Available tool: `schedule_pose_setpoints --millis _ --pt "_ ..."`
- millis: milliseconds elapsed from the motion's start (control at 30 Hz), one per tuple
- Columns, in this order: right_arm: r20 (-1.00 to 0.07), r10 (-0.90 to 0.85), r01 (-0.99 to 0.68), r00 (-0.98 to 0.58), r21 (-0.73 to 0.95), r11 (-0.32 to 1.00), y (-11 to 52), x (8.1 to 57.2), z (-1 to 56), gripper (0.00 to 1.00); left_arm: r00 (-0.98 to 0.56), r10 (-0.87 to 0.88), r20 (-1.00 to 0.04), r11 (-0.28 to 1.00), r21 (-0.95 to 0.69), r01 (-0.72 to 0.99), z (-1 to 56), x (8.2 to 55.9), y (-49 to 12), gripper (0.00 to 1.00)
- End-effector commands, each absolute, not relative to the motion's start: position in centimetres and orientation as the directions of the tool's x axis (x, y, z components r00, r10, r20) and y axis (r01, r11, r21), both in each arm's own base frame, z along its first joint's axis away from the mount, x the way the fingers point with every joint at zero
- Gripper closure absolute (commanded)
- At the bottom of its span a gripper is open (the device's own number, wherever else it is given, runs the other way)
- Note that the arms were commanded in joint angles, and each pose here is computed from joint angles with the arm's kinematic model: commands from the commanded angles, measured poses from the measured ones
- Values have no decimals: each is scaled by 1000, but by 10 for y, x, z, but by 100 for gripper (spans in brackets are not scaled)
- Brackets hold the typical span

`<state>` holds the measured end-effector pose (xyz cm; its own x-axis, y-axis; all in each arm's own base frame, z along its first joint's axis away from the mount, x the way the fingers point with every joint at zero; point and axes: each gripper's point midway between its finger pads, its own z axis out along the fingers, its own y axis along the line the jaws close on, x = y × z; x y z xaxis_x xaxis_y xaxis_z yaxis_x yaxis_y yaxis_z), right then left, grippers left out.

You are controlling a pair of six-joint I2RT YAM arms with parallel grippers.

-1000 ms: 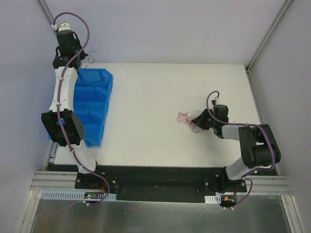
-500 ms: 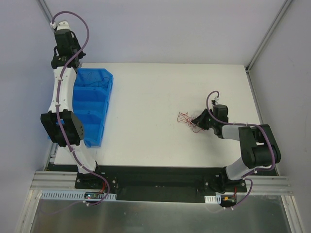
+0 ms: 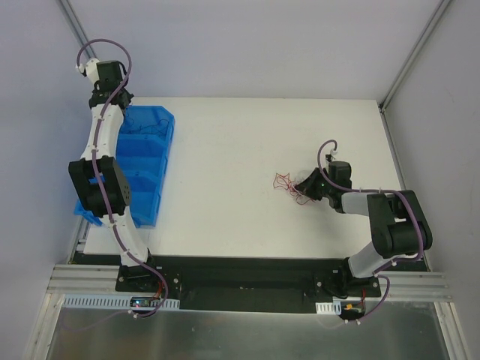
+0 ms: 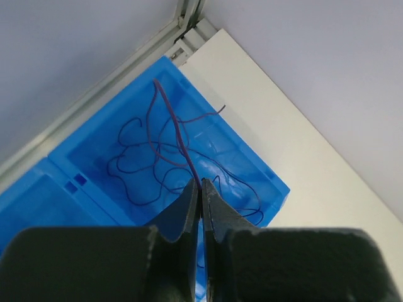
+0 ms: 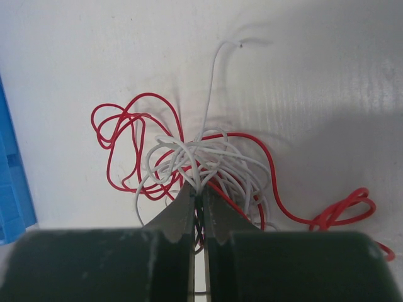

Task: Untangle the cables

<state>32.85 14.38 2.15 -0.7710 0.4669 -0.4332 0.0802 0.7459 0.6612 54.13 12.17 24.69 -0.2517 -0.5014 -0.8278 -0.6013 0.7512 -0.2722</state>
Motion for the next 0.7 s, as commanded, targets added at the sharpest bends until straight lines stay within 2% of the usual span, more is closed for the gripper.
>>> schedule_pose_setpoints --millis 0,200,367,533,667 --pt "-425 447 76 -787 652 754 147 327 17 99 -116 -635 -764 563 -355 -746 228 527 139 100" --pt "-409 445 78 -797 661 747 150 327 14 100 -62 -707 -704 447 -378 -811 197 523 141 100" --pt "-415 442 78 -795 653 753 150 328 14 99 24 -717 -697 318 -358 -878 184 495 151 100" --pt "-410 442 81 -798 653 753 151 327 12 99 87 -731 -676 253 -388 -886 188 472 150 100" --pt "-405 436 68 -804 665 744 154 327 15 99 86 -743 -664 280 -424 -861 206 473 143 100"
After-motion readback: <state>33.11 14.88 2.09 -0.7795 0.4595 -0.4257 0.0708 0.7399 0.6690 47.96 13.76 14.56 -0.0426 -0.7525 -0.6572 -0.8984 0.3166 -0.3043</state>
